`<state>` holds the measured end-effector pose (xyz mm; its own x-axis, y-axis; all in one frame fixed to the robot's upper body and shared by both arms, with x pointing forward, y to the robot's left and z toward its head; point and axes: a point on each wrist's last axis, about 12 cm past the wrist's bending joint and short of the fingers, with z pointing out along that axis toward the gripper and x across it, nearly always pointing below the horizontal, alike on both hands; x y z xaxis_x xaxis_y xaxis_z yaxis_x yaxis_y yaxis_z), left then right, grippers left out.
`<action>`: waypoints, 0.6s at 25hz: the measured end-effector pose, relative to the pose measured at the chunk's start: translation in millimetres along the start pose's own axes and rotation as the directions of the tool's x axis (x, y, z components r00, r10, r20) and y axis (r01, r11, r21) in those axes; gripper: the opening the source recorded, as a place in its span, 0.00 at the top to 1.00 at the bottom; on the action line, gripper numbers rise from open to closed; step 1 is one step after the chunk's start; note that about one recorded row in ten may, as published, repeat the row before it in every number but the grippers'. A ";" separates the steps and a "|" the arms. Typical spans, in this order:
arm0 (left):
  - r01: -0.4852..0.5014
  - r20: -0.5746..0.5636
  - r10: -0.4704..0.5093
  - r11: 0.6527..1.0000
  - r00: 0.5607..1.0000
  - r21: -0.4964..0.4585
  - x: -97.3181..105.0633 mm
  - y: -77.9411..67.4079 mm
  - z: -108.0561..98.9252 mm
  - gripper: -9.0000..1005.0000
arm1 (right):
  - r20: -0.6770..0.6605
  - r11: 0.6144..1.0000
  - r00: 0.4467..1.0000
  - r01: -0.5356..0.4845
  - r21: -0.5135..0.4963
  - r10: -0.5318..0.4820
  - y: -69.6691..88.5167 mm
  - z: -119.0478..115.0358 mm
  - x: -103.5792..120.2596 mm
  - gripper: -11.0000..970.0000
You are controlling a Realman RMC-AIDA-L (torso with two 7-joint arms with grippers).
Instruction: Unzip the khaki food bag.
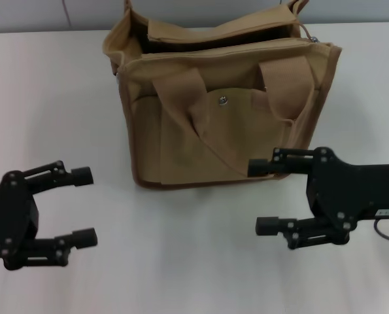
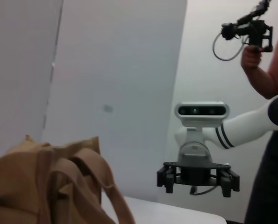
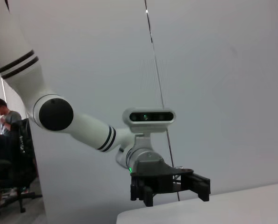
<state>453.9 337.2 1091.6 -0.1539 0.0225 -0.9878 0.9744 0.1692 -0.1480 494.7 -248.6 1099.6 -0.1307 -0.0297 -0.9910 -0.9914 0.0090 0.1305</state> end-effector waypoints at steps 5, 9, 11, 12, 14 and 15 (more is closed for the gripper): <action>0.000 -0.016 0.000 1.000 1.000 0.021 0.4 0.4 4.1 0.14 | 0.003 1.000 1.000 -0.015 -0.001 0.015 0.7 2.6 3.2 0.19; 0.008 -0.016 -0.008 1.000 1.000 0.021 0.8 1.0 5.8 0.14 | 0.005 1.000 1.000 -0.018 0.003 0.018 -0.6 4.2 3.5 0.19; 0.008 -0.015 -0.008 1.000 1.000 0.021 0.9 0.9 6.2 0.14 | 0.002 1.000 1.000 -0.017 0.007 0.017 -2.1 5.4 3.5 0.19; 0.008 -0.014 -0.008 1.000 1.000 0.021 0.9 0.9 6.4 0.14 | -0.001 1.000 1.000 -0.017 0.008 0.017 -3.0 6.3 3.6 0.19; 0.008 -0.012 -0.008 1.000 1.000 0.019 0.8 1.1 6.4 0.14 | -0.002 1.000 1.000 -0.019 0.009 0.019 -3.9 7.6 3.8 0.19; 0.010 -0.010 -0.010 1.000 1.000 0.017 0.9 1.1 6.2 0.14 | -0.003 1.000 1.000 -0.020 0.009 0.020 -4.4 8.5 3.8 0.19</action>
<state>455.8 331.3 1090.3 -0.1650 0.0307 -0.9858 0.9754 0.1531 -0.1585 498.7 -240.3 1095.0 -0.1506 -0.0321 -0.9881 -0.9885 0.0184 0.1501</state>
